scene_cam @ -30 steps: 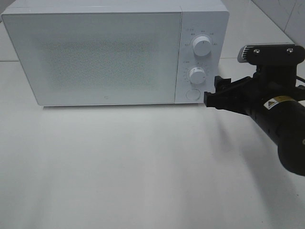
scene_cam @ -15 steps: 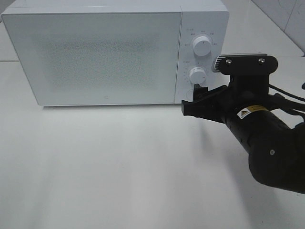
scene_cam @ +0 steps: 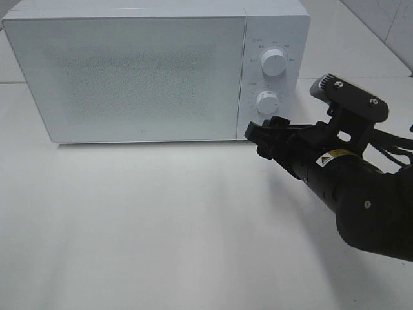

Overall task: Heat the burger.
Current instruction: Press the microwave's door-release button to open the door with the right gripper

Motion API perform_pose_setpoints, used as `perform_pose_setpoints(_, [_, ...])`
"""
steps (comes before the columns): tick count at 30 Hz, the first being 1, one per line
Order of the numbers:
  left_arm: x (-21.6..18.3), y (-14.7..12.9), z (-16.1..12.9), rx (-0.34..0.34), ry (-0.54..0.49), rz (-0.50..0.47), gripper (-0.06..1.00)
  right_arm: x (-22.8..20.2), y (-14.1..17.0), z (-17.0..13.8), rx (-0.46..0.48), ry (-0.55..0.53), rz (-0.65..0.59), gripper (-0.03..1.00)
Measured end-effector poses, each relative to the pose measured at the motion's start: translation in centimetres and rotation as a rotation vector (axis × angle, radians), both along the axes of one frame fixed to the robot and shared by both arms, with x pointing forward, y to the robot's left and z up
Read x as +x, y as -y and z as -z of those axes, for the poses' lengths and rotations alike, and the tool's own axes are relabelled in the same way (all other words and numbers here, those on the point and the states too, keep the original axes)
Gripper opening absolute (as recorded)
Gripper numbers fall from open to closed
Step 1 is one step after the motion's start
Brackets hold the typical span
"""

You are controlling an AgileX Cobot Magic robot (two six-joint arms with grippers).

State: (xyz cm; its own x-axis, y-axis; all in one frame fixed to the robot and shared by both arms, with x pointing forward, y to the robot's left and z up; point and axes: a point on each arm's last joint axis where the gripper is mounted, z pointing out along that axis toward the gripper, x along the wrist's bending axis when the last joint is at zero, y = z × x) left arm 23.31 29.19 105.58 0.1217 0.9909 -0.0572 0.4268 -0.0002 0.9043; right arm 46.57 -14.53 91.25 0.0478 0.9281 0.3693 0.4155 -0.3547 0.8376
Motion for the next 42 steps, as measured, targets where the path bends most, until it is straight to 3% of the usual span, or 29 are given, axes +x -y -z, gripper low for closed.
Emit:
perform_pose_setpoints(1, [0.0,0.0,0.0,0.000,0.000,0.000,0.97,-0.1,0.0,0.1,0.095,-0.025,0.039,0.66])
perform_pose_setpoints(2, [0.0,0.0,0.0,0.000,0.000,0.000,0.97,-0.1,0.0,0.1,0.095,-0.025,0.039,0.66])
perform_pose_setpoints(4, [0.0,0.0,0.0,0.000,0.000,0.000,0.97,-0.1,-0.1,0.2,0.245,-0.051,0.102,0.60])
perform_pose_setpoints(5, [0.0,0.0,0.0,0.000,0.000,0.000,0.97,-0.1,-0.1,0.2,0.245,-0.051,0.102,0.60])
perform_pose_setpoints(6, [0.0,0.0,0.0,0.000,0.000,0.000,0.97,-0.1,-0.1,0.2,0.353,-0.066,0.146,0.55])
perform_pose_setpoints(8, [0.0,0.0,0.0,0.000,0.000,0.000,0.97,-0.1,-0.2,0.2,0.392,-0.070,0.157,0.53])
perform_pose_setpoints(9, [0.0,0.0,0.0,0.000,0.000,0.000,0.97,-0.1,-0.3,0.1,0.493,-0.083,0.188,0.47])
perform_pose_setpoints(11, [0.0,0.0,0.0,0.000,0.000,0.000,0.97,-0.1,-0.4,0.1,0.533,-0.089,0.200,0.44])
perform_pose_setpoints(13, [0.0,0.0,0.0,0.000,0.000,0.000,0.97,-0.1,-0.5,0.1,0.672,-0.110,0.245,0.32])
perform_pose_setpoints(14, [0.0,0.0,0.0,0.000,0.000,0.000,0.97,-0.1,-0.5,0.1,0.672,-0.110,0.245,0.32])
perform_pose_setpoints(15, [0.0,0.0,0.0,0.000,0.000,0.000,0.97,-0.1,-0.6,0.1,0.746,-0.122,0.270,0.25])
perform_pose_setpoints(16, [0.0,0.0,0.0,0.000,0.000,0.000,0.97,-0.1,-0.6,0.1,0.746,-0.122,0.270,0.25])
perform_pose_setpoints(18, [0.0,0.0,0.0,0.000,0.000,0.000,0.97,-0.1,-0.6,0.1,0.842,-0.138,0.311,0.15])
perform_pose_setpoints(23, [0.0,0.0,0.0,0.000,0.000,0.000,0.97,-0.1,-0.6,0.1,0.917,-0.150,0.345,0.01])
perform_pose_setpoints(36, [0.0,0.0,0.0,0.000,0.000,0.000,0.97,0.7,-1.2,1.4,0.921,-0.166,0.390,0.01])
perform_pose_setpoints(42, [0.0,0.0,0.0,0.000,0.000,0.000,0.97,3.0,-0.7,2.4,0.942,-0.156,0.467,0.01])
